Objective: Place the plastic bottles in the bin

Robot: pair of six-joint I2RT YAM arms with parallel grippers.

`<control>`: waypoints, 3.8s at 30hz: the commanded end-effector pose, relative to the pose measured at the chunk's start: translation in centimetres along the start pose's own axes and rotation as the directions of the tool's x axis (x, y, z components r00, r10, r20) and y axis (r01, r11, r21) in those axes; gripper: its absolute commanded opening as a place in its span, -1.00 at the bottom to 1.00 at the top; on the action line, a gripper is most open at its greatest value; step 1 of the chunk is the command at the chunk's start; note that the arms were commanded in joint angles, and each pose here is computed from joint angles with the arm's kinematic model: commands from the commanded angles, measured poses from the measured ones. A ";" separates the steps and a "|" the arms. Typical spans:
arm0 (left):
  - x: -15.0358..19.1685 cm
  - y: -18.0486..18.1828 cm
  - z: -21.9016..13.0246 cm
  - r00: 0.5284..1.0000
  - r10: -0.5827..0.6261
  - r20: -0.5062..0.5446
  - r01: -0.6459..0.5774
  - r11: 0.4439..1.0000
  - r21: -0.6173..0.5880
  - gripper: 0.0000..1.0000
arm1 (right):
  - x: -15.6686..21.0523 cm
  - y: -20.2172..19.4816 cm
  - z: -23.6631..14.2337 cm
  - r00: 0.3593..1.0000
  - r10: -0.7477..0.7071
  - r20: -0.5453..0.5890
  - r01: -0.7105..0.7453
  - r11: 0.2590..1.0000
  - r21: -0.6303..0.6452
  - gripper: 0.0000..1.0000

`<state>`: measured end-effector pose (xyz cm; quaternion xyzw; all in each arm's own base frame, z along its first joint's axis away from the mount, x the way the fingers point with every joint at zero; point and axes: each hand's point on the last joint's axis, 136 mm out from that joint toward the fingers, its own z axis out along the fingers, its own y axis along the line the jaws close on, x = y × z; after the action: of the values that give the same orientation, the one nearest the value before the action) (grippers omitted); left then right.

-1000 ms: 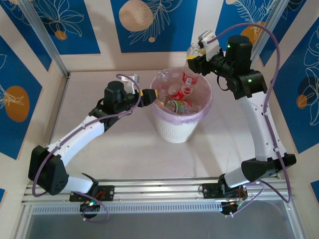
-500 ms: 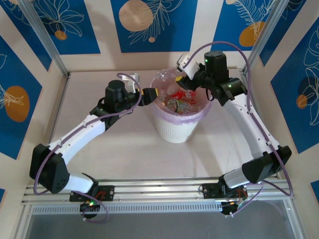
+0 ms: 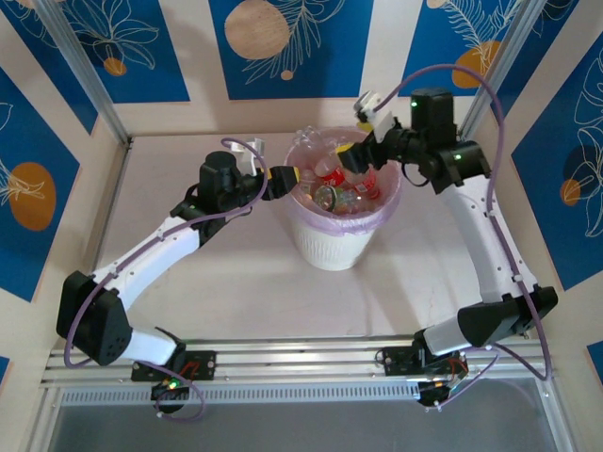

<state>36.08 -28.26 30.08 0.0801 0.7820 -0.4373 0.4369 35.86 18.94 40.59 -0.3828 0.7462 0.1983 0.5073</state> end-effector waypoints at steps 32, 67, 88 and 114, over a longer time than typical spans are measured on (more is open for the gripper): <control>0.0 -0.8 0.3 1.000 -0.004 -0.015 0.005 1.000 0.031 0.48 | 4.2 3.6 3.1 0.911 0.380 -0.159 -0.398 0.912 -0.101 0.01; -6.8 -1.9 -8.9 0.962 0.262 0.082 -0.242 0.951 -0.193 1.00 | 21.6 -9.2 -10.4 0.615 0.779 0.118 -0.656 0.423 0.625 0.54; 4.2 24.9 -18.7 0.931 0.328 -0.158 -0.268 0.322 -0.908 1.00 | 32.2 -10.8 -3.2 0.703 0.677 0.218 -0.586 0.376 0.718 0.98; 5.3 30.7 -14.2 0.879 0.470 -0.083 -0.297 0.403 -0.866 1.00 | 33.9 -12.3 1.0 0.866 0.437 0.242 -0.455 0.492 0.742 0.98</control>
<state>39.48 -0.03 9.67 -0.0151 0.8263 0.1342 0.5467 38.79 -0.70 8.66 0.0932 0.8478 -0.0055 0.5220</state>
